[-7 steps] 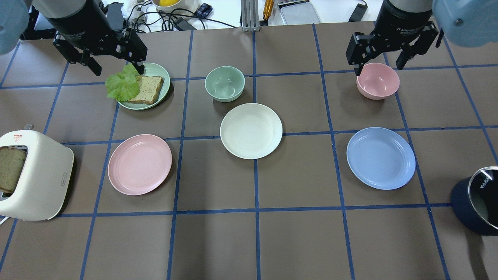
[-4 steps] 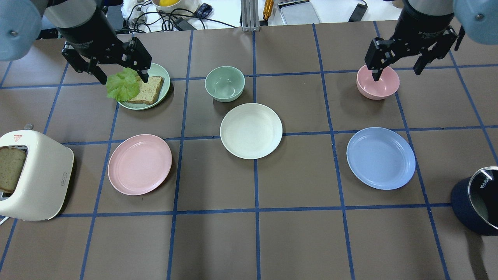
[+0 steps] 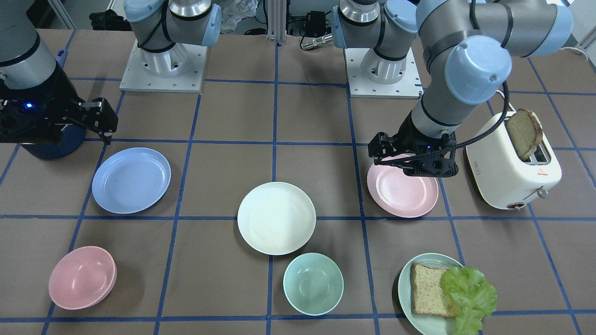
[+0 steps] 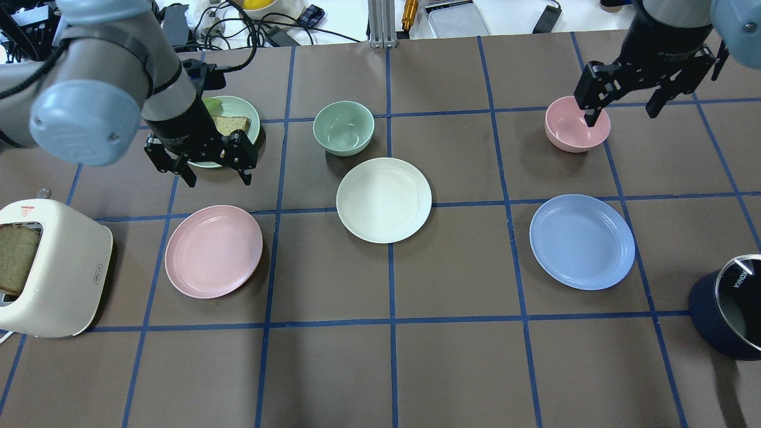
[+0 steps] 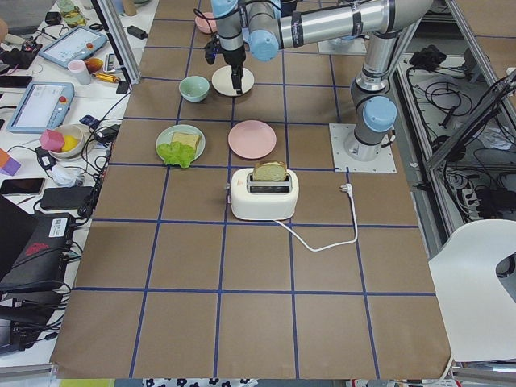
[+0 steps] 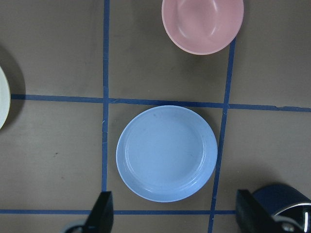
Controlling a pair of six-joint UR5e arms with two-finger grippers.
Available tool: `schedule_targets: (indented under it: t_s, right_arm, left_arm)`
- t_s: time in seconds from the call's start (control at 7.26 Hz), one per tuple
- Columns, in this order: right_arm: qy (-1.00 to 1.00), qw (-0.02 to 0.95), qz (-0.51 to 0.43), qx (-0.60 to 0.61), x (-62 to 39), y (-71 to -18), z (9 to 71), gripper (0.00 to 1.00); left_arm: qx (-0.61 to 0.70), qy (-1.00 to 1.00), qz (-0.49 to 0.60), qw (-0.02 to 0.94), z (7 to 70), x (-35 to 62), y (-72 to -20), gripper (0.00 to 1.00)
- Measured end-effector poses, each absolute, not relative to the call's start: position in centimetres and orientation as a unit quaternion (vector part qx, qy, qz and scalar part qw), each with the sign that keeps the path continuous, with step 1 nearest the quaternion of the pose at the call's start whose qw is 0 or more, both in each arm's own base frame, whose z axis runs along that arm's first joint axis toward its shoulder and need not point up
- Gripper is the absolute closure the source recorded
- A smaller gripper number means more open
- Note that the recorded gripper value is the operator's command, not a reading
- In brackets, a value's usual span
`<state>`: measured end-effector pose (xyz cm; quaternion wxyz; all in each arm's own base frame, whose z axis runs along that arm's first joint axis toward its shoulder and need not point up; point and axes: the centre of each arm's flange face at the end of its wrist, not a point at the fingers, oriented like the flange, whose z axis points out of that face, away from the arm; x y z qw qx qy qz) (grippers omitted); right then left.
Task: Stack three plates with pink and blue
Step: 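Lower the left gripper to the pink plate while the right nears the blue plate, then grasp the pink plate rim with left gripper while right grasps blue plate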
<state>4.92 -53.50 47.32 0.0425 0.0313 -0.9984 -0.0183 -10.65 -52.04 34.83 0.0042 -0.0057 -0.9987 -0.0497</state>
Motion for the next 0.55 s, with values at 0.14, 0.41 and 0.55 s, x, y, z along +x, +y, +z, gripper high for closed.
schedule_targets:
  t_s: [0.14, 0.41, 0.55]
  right_arm:
    - [-0.998, 0.042, -0.018, 0.034, 4.0, -53.6, 46.8, 0.11]
    - [-0.998, 0.043, -0.013, 0.037, 2.3, -53.4, 45.0, 0.10]
    - [-0.998, 0.045, -0.011, 0.037, 2.0, -53.0, 44.3, 0.11]
  left_arm:
    - [-0.006, -0.999, -0.034, 0.002, 31.0, -10.7, -50.8, 0.00]
    - [-0.002, -1.000, -0.010, 0.002, 24.6, -10.8, -47.5, 0.00]
    - [0.004, -1.000, 0.001, 0.003, 22.3, -10.9, -46.3, 0.00]
